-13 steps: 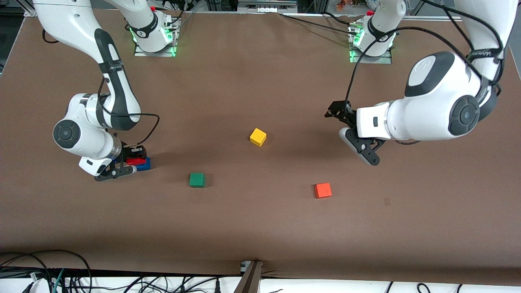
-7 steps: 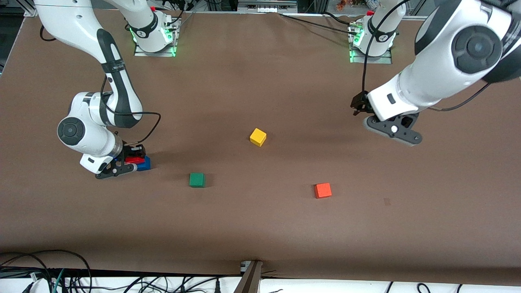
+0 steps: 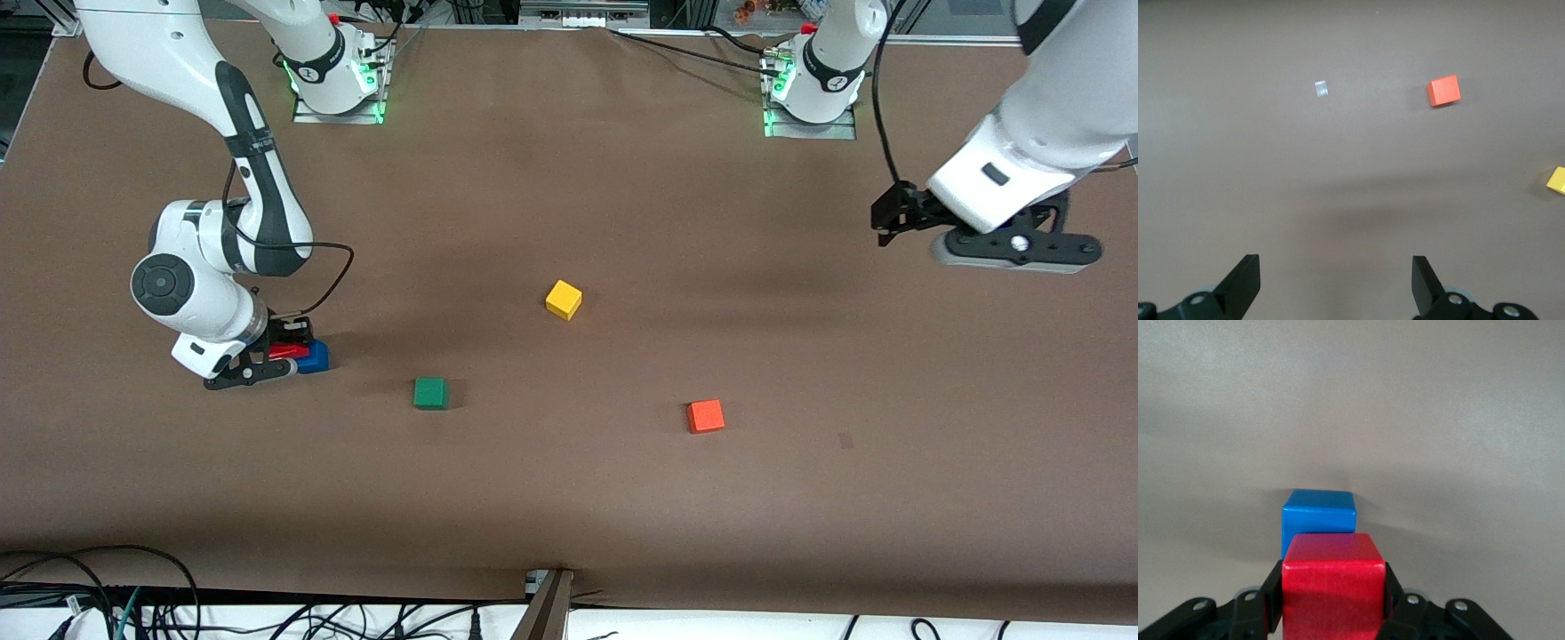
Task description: Pass red block to right arm, stack on blue
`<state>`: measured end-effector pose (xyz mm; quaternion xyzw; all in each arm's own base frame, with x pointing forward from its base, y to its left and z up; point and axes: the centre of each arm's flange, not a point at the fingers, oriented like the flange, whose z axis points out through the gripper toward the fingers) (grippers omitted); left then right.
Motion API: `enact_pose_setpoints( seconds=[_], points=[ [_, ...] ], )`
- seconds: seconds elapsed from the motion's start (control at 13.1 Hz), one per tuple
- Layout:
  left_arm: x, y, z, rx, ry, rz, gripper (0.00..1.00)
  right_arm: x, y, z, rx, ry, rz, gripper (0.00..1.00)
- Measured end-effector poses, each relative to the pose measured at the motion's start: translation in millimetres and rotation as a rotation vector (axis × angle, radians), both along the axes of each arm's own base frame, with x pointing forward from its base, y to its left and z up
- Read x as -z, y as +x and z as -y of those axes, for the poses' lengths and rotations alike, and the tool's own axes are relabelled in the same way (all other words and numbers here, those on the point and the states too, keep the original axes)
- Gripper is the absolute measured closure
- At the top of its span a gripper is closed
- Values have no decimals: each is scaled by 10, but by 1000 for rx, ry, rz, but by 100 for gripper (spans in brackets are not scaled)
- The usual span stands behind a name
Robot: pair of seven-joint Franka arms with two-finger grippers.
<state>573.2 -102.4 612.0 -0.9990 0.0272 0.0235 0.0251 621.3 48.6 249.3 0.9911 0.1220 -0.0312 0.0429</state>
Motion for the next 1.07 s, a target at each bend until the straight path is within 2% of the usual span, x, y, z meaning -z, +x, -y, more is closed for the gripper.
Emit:
enact_pose_setpoints(
  seconds=[0.23,0.46,0.61,0.84,1.07],
  points=[
    [135,-97,-344,-67,-24,18,0,0,-9,-96,8,-1,2,42],
    [321,-157,-412,-79,-21,12,0,7,-23,-177,10,-2,2,42],
    [345,-148,-433,-83,-21,15,0,12,-27,-173,11,-2,1,42],
    [307,-101,-497,-102,-27,58,0,14,-26,-170,11,-3,5,42],
    [294,-98,-698,-138,-27,61,0,27,-30,-165,11,-3,12,42]
  ],
)
